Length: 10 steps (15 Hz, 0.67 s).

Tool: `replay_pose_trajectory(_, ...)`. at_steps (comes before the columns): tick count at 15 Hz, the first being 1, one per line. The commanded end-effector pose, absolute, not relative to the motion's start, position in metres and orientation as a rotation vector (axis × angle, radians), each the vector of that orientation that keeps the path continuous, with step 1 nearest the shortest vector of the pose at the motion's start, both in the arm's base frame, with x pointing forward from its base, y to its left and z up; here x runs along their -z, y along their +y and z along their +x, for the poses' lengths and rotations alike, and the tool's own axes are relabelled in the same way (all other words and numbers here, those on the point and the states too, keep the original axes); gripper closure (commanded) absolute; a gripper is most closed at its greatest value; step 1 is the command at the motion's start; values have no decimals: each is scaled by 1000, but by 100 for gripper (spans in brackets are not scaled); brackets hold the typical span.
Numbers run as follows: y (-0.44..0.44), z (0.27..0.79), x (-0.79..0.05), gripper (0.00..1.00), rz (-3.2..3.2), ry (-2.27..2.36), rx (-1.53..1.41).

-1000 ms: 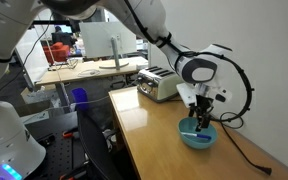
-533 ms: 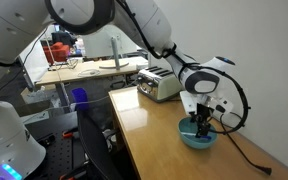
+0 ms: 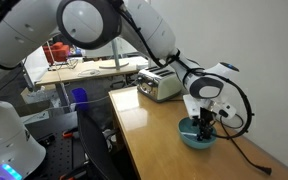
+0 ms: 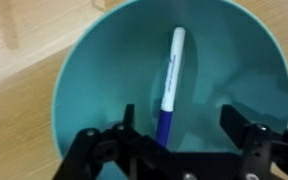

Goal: Take the blue pen out of the blue bowl and put it on the table

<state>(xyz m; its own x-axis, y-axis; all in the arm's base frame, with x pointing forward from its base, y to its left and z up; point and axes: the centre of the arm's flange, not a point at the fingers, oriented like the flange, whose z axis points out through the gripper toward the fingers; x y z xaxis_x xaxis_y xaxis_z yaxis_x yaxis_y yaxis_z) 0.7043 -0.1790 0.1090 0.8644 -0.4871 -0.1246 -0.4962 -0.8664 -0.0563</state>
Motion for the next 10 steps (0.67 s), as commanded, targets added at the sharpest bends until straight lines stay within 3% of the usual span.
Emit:
replay_pose_trajectory(1, -180, 719, -107, 38, -2918, 800, -189)
replay_pose_trajectory(8, -177, 722, -112, 92, -2940, 780, -151)
replay_pose_trajectory(10, -177, 721, -114, 100, -2943, 779, -144)
